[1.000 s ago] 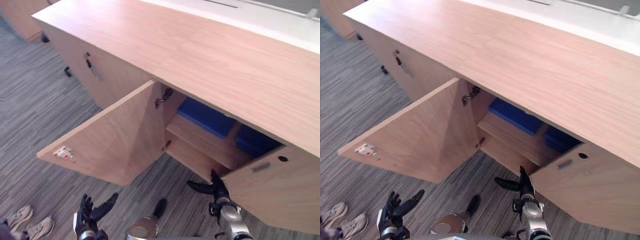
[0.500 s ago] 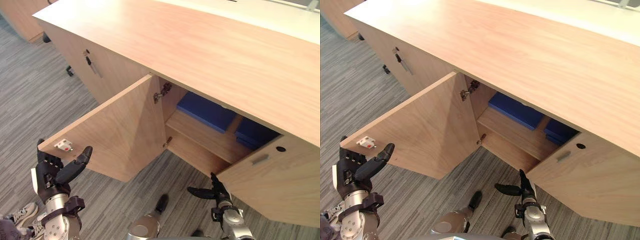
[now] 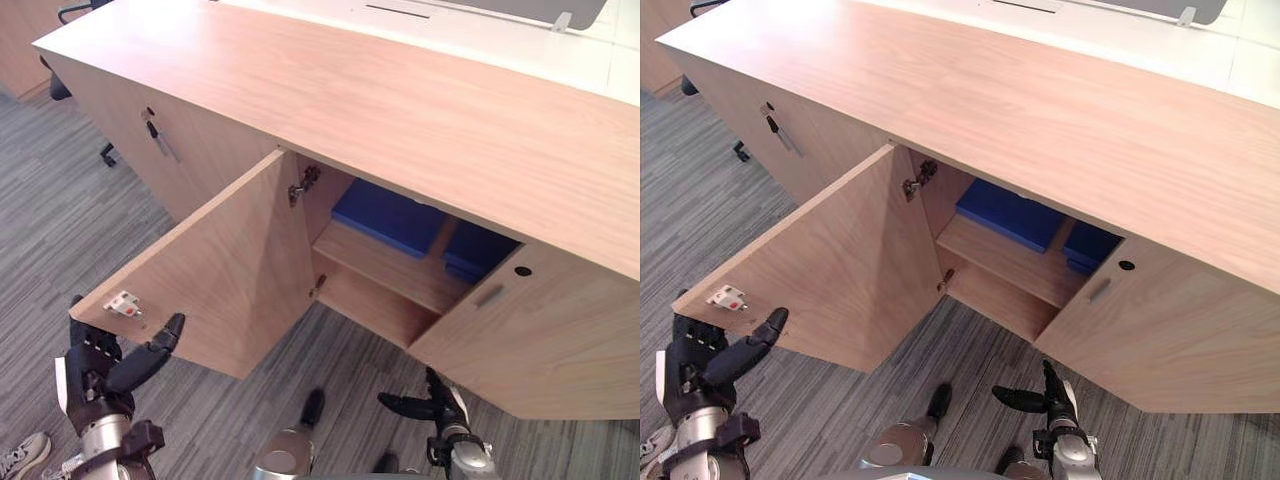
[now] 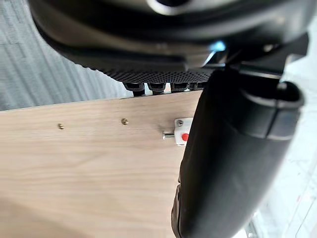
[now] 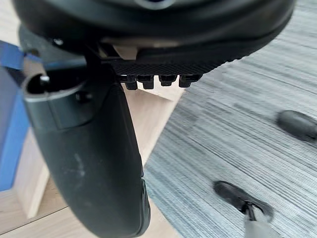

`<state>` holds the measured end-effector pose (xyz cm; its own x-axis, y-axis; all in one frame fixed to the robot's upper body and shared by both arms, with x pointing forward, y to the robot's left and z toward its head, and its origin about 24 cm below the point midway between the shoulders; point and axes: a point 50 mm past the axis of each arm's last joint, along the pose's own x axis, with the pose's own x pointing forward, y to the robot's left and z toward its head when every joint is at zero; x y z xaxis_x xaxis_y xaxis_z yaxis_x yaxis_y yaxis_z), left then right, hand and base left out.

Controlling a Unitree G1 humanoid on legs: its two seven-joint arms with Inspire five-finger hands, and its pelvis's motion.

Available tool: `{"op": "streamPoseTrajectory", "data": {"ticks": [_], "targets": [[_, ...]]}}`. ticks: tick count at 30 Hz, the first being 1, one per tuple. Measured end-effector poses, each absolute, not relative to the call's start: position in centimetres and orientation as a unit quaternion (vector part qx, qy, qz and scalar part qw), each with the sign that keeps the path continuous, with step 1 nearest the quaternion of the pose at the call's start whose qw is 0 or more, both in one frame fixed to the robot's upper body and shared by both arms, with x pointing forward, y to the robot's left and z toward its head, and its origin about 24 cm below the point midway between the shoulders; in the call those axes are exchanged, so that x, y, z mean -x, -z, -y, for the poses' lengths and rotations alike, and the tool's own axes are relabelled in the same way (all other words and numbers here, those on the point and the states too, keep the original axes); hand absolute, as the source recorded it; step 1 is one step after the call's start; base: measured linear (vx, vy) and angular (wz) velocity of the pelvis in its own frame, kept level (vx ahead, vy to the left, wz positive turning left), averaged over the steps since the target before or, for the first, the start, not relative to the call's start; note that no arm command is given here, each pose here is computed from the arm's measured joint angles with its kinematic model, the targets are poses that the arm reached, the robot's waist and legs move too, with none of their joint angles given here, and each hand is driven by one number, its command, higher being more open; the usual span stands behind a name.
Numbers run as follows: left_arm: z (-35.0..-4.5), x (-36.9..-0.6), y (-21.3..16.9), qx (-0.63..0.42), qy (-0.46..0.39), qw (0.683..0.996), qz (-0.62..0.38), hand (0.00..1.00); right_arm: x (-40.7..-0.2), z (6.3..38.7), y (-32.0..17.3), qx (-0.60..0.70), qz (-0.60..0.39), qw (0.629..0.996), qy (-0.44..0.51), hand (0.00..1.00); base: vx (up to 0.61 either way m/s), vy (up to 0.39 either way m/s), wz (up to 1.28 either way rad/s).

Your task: Walk over to the cabinet, pick up the folder, carry it to the office cabinet, place the folder inside the office cabinet, then close the office cabinet door

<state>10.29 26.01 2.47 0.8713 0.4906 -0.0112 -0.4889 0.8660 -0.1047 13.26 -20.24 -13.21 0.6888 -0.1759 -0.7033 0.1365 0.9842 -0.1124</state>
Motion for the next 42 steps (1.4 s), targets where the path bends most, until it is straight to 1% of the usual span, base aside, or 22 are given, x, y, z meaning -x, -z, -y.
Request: {"op": "streamPoseTrajectory", "data": {"ticks": [1,10,13,16,17,18,19,20,21,22,24,26,27,29,30,32,34,35,37,39,42], "targets": [[-25.2,-9.7,-1.9,0.065,-0.243,0.968,-0.007,1.0,-13.2,20.1,13.3,0.023,-0.387,0.918,0.084,1.0,-0.03,0.047,-0.1],[-22.7,-8.4,0.1,0.126,-0.211,0.967,-0.059,1.0,-15.4,20.1,12.4,0.039,-0.361,0.929,0.069,1.0,-0.05,0.037,-0.25],[-21.7,-7.8,2.0,0.141,-0.205,0.963,-0.105,1.0,-16.5,20.3,11.9,0.052,-0.347,0.935,0.062,1.0,0.04,0.071,-0.26],[-19.9,-10.1,3.5,0.13,-0.105,0.974,-0.15,1.0,-17.8,20.5,11.3,0.059,-0.33,0.94,0.057,1.0,-0.05,0.143,0.02],[-18.6,-10.5,3.8,0.124,-0.051,0.977,-0.168,1.0,-18.8,20.5,10.7,0.07,-0.317,0.945,0.044,1.0,-0.04,0.107,-1.08],[-17.1,-10.6,4.0,0.101,0.023,0.979,-0.178,1.0,-20.0,20.2,10.0,0.073,-0.301,0.95,0.039,1.0,-0.05,0.111,-1.52],[-16.4,-10.8,4.0,0.108,0.051,0.977,-0.179,1.0,-20.3,20.1,9.8,0.075,-0.294,0.952,0.035,1.0,-0.07,0.156,-1.57],[-15.3,-11.7,3.8,0.132,0.081,0.972,-0.174,1.0,-20.8,20.0,9.4,0.078,-0.284,0.955,0.027,1.0,-0.06,0.109,-1.03],[-14.8,-12.5,3.7,0.142,0.103,0.97,-0.169,1.0,-20.9,20.0,9.3,0.078,-0.282,0.956,0.027,1.0,-0.06,0.109,-1.15],[-14.1,-14.9,3.0,0.153,0.149,0.966,-0.143,1.0,-21.0,19.8,9.2,0.078,-0.278,0.957,0.023,1.0,-0.03,0.053,-0.96],[-13.3,-17.4,1.3,0.151,0.186,0.966,-0.093,1.0,-21.5,19.8,8.8,0.081,-0.27,0.959,0.019,1.0,-0.01,0.039,-0.94],[-12.3,-21.1,-2.3,0.127,0.225,0.966,-0.001,1.0,-21.4,20.1,8.8,0.086,-0.27,0.959,0.02,1.0,0.06,0.011,-0.82],[-12.1,-21.9,-3.3,0.12,0.229,0.966,0.021,1.0,-21.3,20.2,8.8,0.086,-0.272,0.958,0.021,1.0,0.13,-0.031,-0.8],[-12.8,-24.4,-5.3,0.092,0.171,0.979,0.07,1.0,-21.1,20.3,9.0,0.085,-0.278,0.957,0.025,1.0,0.17,-0.07,-0.96],[-13.1,-25.0,-5.7,0.08,0.149,0.982,0.079,1.0,-20.8,20.3,9.1,0.085,-0.281,0.956,0.027,1.0,0.14,-0.091,-0.79],[-13.6,-27.8,-6.7,0.027,0.089,0.991,0.099,1.0,-20.2,20.4,9.5,0.082,-0.289,0.953,0.036,1.0,0.1,-0.079,-0.28],[-13.6,-29.3,-6.9,-0.019,0.061,0.993,0.102,1.0,-19.8,20.5,9.7,0.082,-0.294,0.952,0.039,1.0,0.05,-0.058,0.15],[-13.6,-30.2,-6.9,-0.054,0.029,0.993,0.101,1.0,-19.8,20.5,9.7,0.08,-0.293,0.952,0.044,1.0,-0.01,-0.024,0.23],[-14.2,-31.2,-7.0,-0.075,0.005,0.993,0.092,1.0,-20.0,20.4,9.6,0.073,-0.289,0.953,0.051,1.0,-0.07,-0.002,0.16],[-15.1,-32.7,-8.1,-0.086,-0.028,0.992,0.088,1.0,-20.4,19.7,9.3,0.065,-0.278,0.957,0.048,1.0,-0.12,0.009,0.06],[-15.1,-32.4,-8.1,-0.087,-0.029,0.992,0.092,1.0,-20.0,19.6,9.6,0.06,-0.286,0.955,0.048,1.0,-0.07,0.005,-0.02]]}}
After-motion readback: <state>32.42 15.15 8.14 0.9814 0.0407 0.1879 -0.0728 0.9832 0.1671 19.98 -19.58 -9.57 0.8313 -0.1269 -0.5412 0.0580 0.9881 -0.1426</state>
